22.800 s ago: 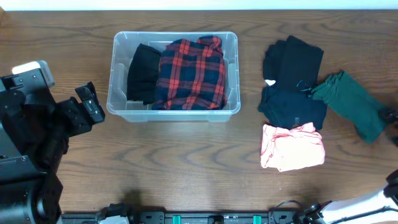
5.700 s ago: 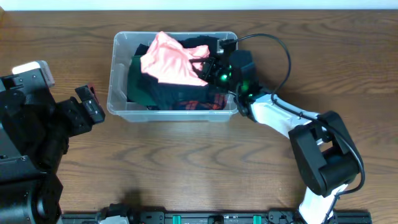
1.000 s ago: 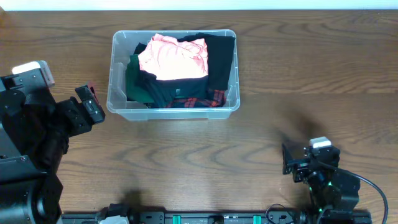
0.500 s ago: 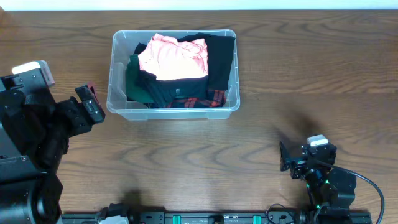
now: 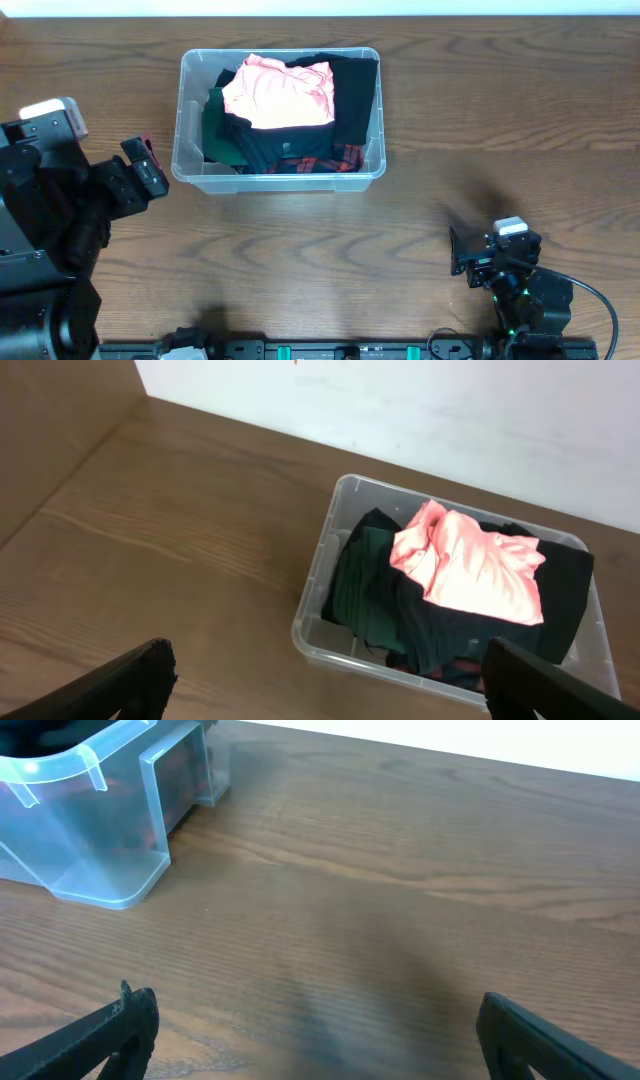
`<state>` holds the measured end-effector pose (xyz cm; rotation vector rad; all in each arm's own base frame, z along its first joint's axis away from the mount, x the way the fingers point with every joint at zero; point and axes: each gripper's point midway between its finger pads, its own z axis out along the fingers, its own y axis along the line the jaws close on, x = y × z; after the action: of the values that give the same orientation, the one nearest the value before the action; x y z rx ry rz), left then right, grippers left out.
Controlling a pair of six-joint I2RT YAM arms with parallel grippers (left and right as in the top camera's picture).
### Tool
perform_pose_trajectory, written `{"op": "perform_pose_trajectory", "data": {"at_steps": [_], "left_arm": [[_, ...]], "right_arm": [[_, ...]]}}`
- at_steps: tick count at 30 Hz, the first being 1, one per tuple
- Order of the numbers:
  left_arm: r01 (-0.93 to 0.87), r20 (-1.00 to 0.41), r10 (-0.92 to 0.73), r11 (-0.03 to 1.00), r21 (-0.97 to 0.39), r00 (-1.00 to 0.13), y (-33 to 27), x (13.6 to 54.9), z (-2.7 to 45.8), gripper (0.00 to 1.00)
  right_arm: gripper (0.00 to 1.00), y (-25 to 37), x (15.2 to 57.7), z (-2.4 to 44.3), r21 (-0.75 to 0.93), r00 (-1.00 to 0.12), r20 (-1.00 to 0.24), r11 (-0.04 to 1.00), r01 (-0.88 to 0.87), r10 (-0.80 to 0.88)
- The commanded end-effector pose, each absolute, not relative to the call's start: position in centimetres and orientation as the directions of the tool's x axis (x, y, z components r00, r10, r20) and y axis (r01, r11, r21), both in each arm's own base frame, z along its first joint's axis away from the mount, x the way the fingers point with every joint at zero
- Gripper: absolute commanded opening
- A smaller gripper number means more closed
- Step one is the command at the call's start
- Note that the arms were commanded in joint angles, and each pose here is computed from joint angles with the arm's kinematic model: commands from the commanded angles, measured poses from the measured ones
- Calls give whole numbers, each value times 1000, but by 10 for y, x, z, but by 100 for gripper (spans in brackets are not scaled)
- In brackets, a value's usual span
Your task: Pack container
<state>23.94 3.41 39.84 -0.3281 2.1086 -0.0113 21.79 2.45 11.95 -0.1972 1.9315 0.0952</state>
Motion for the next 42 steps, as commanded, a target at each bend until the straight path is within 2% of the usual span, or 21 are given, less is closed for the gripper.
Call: {"op": "perform_pose_trajectory", "data": {"at_steps": [1, 25, 28, 34, 42], "left_arm": [[-237, -838, -239, 962, -136, -490, 36, 238, 401, 98], [-242, -831, -214, 965, -99, -514, 37, 226, 387, 98], [-157, -869, -168, 982, -105, -465, 27, 238, 379, 98], [26, -961, -102, 993, -113, -255, 4, 261, 349, 98], [71, -979, -110, 990, -124, -173, -6, 240, 284, 98]], "right_arm": [[99, 25, 218, 120, -12, -345, -935, 983, -182, -76], [99, 25, 218, 120, -12, -345, -935, 983, -182, -76], [99, 25, 218, 120, -12, -345, -935, 983, -182, -76], [99, 25, 218, 120, -12, -345, -935, 983, -182, -76], [99, 25, 218, 120, -12, -345, -935, 983, -182, -76]]}}
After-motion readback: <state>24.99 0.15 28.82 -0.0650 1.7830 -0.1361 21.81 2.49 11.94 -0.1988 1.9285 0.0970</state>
